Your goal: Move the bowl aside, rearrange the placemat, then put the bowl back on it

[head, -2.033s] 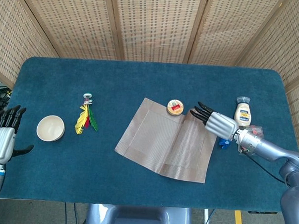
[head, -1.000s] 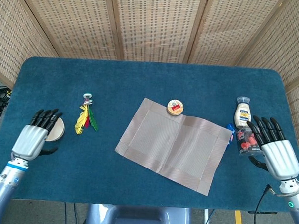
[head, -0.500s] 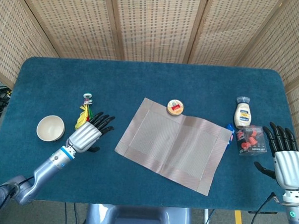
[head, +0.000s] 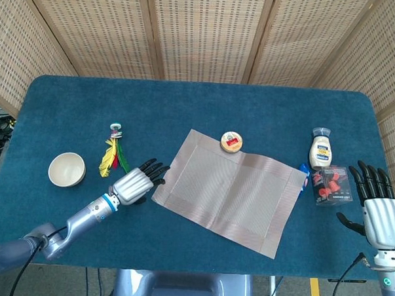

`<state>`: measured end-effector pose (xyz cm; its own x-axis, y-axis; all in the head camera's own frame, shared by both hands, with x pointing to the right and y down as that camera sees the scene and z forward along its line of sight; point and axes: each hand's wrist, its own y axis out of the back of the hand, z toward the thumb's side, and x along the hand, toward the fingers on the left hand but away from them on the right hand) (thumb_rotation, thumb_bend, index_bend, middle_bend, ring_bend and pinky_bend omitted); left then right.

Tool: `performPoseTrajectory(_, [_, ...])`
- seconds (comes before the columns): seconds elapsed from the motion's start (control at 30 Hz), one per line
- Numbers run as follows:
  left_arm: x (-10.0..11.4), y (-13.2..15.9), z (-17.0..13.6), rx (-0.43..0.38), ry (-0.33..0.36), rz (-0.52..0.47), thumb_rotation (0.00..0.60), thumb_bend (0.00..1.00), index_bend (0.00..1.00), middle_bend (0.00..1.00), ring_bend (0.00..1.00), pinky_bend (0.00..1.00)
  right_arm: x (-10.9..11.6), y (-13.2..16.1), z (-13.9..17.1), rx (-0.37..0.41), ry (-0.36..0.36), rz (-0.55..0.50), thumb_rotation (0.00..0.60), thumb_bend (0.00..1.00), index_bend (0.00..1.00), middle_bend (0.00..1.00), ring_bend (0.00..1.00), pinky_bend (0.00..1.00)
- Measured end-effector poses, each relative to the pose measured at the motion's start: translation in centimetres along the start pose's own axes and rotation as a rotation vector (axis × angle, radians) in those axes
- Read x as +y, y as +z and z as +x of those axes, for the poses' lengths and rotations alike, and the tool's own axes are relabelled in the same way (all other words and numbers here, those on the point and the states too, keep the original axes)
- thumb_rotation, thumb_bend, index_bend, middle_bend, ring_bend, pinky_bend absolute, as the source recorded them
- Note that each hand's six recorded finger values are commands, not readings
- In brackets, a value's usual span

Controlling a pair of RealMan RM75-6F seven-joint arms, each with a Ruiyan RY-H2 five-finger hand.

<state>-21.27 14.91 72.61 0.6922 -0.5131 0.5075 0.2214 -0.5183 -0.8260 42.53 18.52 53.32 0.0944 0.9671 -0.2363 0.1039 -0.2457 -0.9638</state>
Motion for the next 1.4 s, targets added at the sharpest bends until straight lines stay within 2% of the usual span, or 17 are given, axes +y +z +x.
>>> performPoseTrajectory(0.27, [-1.3,1.1,1.5,-0.019,-0.018,-0.002,0.600,0.25,0.27,0.00,0.00,0.00,0.1,-0.1,-0.1,-0.002,-0.001,-0.009,0.600,0.00,0.02,0.00,0.00,0.00])
performPoseTrajectory(0.6, [-0.7,2.1,3.2,-0.028,-0.001,-0.005,0.600,0.25,0.27,0.00,0.00,0.00,0.2,0.0,0.0,0.003,-0.009,-0.012,0.600,0.00,0.03,0.00,0.00,0.00])
performPoseTrajectory(0.8, [-0.6,2.4,3.6,-0.033,-0.010,0.021,0.600,0.35,0.28,0.00,0.00,0.00,0.4,0.1,0.1,0.007,-0.013,-0.016,0.600,0.00,0.03,0.00,0.00,0.00])
performPoseTrajectory(0.93, [-0.6,2.8,3.9,-0.033,-0.013,0.017,0.600,0.48,0.31,0.00,0.00,0.00,0.5,0.2,0.2,0.011,-0.018,-0.022,0.600,0.00,0.03,0.00,0.00,0.00])
performPoseTrajectory(1.0, [-0.5,3.0,4.1,-0.034,-0.011,0.015,0.600,0.59,0.34,0.00,0.00,0.00,0.6,0.2,0.2,0.015,-0.021,-0.025,0.600,0.00,0.03,0.00,0.00,0.00])
performPoseTrajectory(1.07, [-0.3,3.2,4.3,-0.032,-0.005,0.012,0.600,0.64,0.39,0.00,0.00,0.00,0.6,0.3,0.2,0.019,-0.023,-0.027,0.600,0.00,0.03,0.00,0.00,0.00])
performPoseTrajectory(1.27, [0.4,3.7,5.1,-0.015,0.038,0.010,0.600,0.64,0.72,0.00,0.00,0.00,1.0,0.5,0.3,0.029,-0.034,-0.039,0.600,0.00,0.04,0.00,0.00,0.00])
performPoseTrajectory(1.4, [0.8,3.9,5.0,-0.009,0.061,-0.001,0.600,0.63,0.79,0.00,0.00,0.00,1.1,0.6,0.4,0.036,-0.039,-0.045,0.600,0.00,0.04,0.00,0.00,0.00])
